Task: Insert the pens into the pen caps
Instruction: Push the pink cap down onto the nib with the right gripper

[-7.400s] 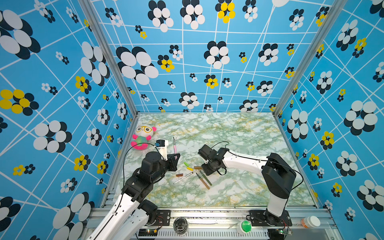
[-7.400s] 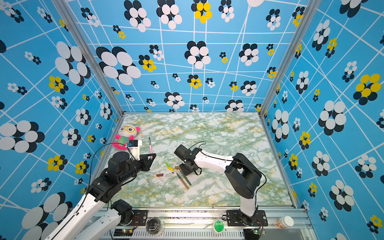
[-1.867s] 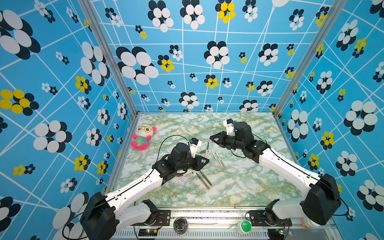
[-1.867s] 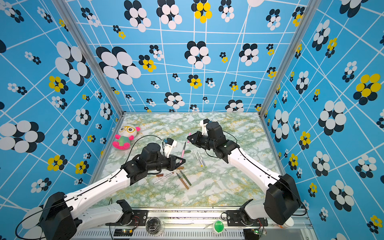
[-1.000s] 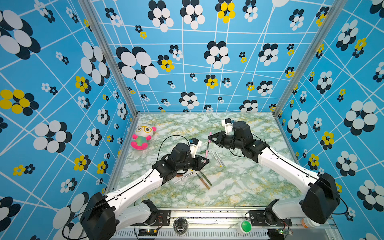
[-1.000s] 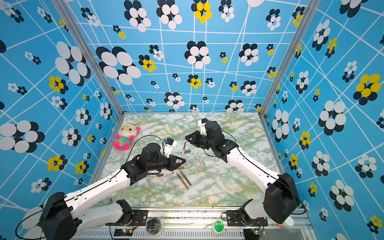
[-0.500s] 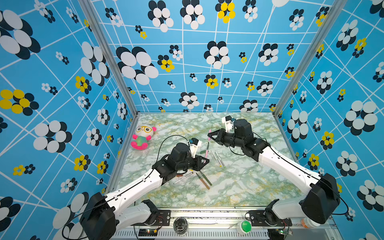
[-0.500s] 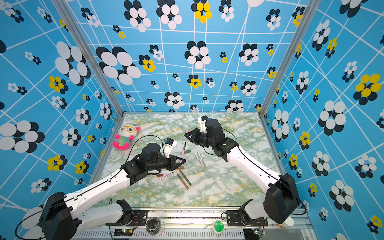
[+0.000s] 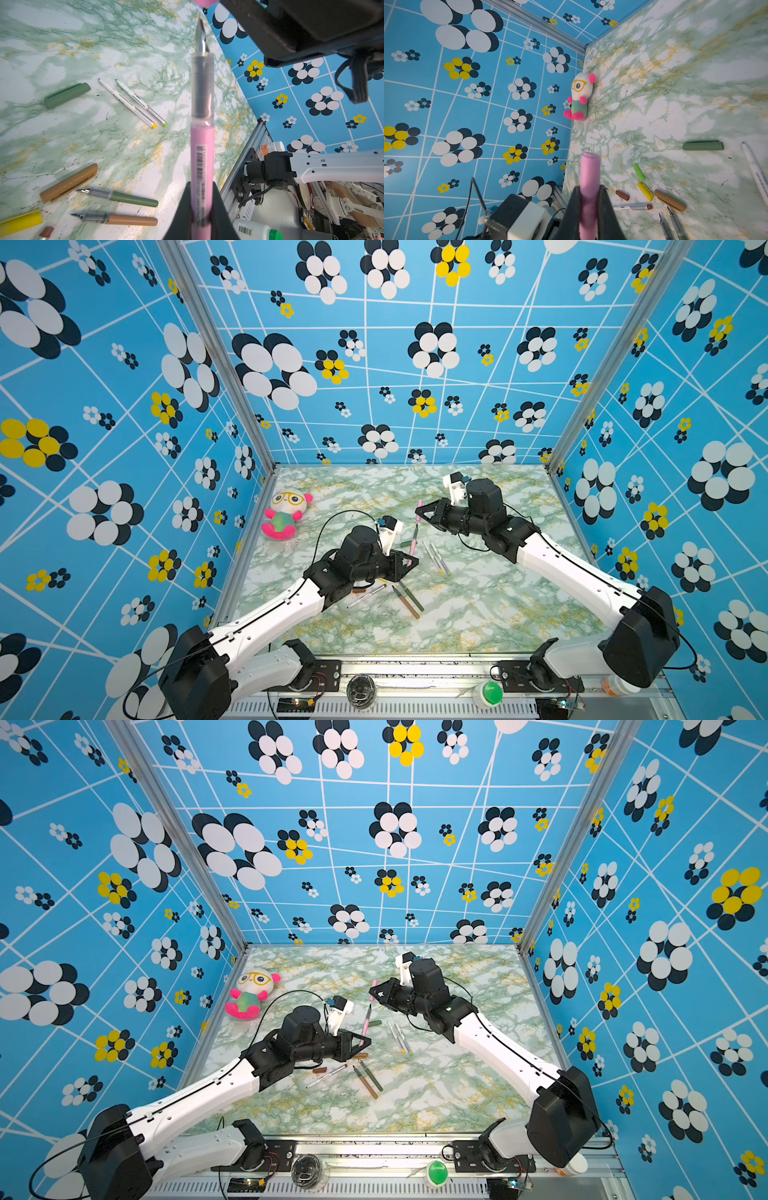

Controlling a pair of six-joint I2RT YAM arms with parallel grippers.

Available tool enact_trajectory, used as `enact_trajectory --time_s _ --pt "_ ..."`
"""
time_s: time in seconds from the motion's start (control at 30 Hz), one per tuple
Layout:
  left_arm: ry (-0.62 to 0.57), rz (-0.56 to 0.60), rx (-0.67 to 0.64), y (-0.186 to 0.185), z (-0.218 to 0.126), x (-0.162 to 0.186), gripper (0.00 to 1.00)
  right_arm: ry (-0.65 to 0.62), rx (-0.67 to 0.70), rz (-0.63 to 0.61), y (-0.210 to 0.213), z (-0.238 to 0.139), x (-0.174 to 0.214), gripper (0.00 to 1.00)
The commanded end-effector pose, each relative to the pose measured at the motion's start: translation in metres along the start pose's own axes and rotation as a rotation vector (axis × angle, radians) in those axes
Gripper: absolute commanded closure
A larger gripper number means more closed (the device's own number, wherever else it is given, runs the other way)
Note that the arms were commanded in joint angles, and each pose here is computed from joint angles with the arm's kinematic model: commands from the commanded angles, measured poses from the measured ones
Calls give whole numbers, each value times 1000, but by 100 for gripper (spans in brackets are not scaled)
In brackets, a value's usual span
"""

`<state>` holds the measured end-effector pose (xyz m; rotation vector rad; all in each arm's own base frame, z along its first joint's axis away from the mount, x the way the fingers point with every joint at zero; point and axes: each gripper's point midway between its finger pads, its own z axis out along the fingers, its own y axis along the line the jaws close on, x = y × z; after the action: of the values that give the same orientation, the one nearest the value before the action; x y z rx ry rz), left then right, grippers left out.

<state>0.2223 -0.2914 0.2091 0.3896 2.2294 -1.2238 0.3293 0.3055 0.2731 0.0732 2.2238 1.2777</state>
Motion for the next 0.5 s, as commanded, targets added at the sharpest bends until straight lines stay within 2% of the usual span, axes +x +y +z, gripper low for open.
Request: enact_trajectory --time_s 0.0,0.47 --pt "-30 28 21 -10 -4 -8 100 29 34 -9 -12 6 11 99" --pt "-35 20 17 -9 -3 -9 100 43 34 -16 -11 7 20 100"
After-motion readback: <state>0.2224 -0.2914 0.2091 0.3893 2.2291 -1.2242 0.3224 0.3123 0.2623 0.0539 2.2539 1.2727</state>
